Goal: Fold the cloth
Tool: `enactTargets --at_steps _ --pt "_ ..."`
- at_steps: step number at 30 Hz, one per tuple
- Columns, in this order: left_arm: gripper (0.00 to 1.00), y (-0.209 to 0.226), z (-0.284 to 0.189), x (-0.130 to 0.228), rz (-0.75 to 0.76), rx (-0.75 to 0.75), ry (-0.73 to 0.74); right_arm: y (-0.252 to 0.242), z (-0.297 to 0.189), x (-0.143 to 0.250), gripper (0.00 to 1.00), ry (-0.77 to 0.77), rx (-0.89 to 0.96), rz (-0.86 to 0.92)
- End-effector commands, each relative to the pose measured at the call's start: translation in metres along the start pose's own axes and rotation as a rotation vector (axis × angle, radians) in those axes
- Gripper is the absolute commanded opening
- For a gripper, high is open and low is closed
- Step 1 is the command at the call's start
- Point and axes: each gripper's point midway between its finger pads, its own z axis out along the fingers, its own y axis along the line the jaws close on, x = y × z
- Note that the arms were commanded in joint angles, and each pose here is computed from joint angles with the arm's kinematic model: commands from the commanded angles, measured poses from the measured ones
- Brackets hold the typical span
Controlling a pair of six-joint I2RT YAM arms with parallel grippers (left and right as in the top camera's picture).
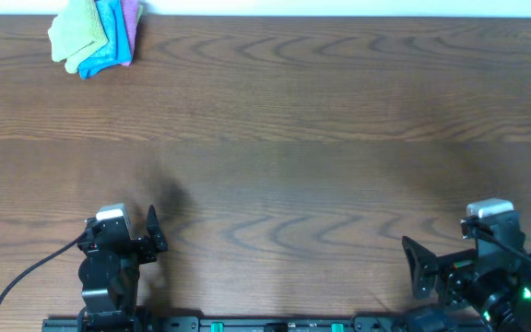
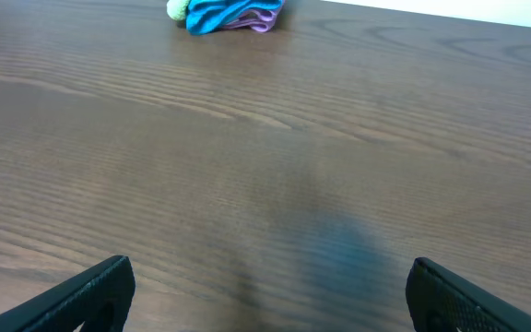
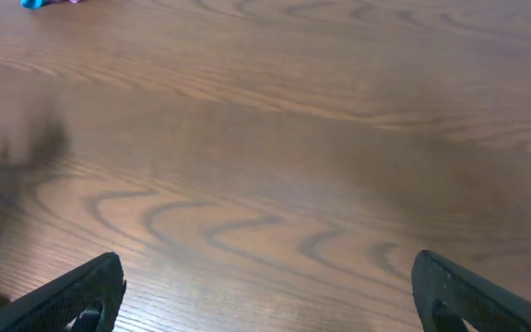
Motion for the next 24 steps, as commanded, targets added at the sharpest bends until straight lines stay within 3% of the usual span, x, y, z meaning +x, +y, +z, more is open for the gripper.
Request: enactTargets --at_steps 1,18,24 --pt "0.95 0.002 0.003 0.006 -0.006 -0.01 0.01 -0.002 0.0 0.001 0.99 0.001 0.01 0.013" --pt "0.95 0.002 0.003 0.006 -0.006 -0.01 0.01 -0.006 0.0 0.002 0.99 0.004 0.036 -0.019" --pt "0.95 0.002 0.003 0.006 -0.006 -0.01 0.01 -0.018 -0.003 0.025 0.99 0.095 0.094 -0.053"
